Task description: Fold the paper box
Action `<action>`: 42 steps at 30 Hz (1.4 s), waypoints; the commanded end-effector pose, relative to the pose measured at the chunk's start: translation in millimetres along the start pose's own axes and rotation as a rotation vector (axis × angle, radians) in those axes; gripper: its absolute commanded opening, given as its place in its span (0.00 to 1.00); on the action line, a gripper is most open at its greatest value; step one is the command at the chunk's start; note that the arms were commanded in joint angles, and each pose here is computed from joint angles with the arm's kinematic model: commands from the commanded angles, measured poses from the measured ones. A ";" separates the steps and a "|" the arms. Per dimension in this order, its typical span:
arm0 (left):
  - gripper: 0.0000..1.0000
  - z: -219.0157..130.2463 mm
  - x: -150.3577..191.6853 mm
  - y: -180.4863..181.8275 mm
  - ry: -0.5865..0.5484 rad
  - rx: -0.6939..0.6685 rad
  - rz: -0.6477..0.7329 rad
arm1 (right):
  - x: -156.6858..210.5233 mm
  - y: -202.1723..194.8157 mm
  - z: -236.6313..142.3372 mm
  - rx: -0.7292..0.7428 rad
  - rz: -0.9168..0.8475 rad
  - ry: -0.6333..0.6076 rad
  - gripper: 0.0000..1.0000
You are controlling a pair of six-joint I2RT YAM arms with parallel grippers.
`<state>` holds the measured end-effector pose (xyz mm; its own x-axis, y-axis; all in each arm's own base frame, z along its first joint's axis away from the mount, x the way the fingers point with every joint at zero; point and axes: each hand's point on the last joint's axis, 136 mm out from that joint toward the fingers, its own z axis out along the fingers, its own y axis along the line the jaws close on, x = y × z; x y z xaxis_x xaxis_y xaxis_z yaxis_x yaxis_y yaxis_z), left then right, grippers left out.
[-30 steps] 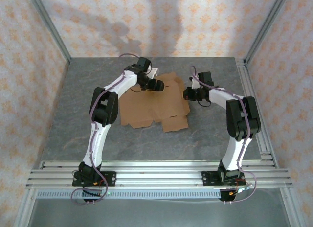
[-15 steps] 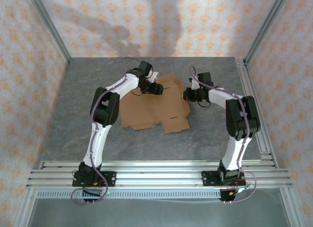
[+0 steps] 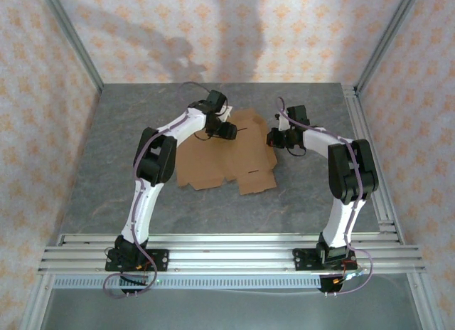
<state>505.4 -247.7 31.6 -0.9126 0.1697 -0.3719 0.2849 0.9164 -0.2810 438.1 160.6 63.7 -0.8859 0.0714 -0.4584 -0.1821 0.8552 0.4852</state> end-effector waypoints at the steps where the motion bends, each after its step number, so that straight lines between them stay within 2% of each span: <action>1: 0.60 33.8 64.1 23.4 0.216 -0.113 -0.039 | -21.9 5.5 -6.3 0.008 -0.021 -0.061 0.00; 6: 0.61 15.8 48.5 6.6 0.124 -0.019 -0.092 | -26.1 6.9 -9.6 0.017 -0.028 -0.073 0.00; 13: 0.75 -67.1 -12.5 -28.8 -0.138 0.117 -0.135 | -24.8 1.8 -11.1 0.065 -0.044 -0.051 0.00; 17: 0.81 -108.2 -27.8 -30.5 -0.246 0.141 -0.171 | -22.9 3.2 -9.8 0.066 -0.052 -0.040 0.00; 21: 0.85 -128.9 -24.0 -16.8 -0.304 0.095 -0.191 | -19.9 7.4 -8.6 0.058 -0.075 -0.028 0.00; 24: 0.88 -124.9 -11.4 -2.8 -0.295 0.054 -0.213 | -16.7 12.0 -6.9 0.050 -0.099 -0.012 0.00; 25: 0.89 -136.9 -12.0 -1.3 -0.326 0.046 -0.215 | -15.4 14.0 -6.2 0.046 -0.112 -0.006 0.00; 32: 0.92 -143.0 22.7 26.9 -0.372 -0.017 -0.301 | -9.6 17.3 1.6 0.073 -0.170 0.075 0.01; 36: 0.91 -131.7 51.9 22.2 -0.343 0.049 -0.359 | -11.9 13.7 9.7 0.078 -0.143 0.071 0.14; 40: 0.88 -116.1 90.9 18.5 -0.283 0.062 -0.407 | -15.3 14.5 8.5 0.072 -0.114 0.034 0.53; 42: 0.87 -110.1 108.6 19.9 -0.255 0.047 -0.422 | -15.6 11.2 5.9 0.072 -0.088 0.011 0.64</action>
<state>386.6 -165.9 80.0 -0.8658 -0.2734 -0.4191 -0.0603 0.8884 -0.4551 449.1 178.3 68.1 -0.8831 -0.0505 -0.4665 -0.2555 0.8857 0.3877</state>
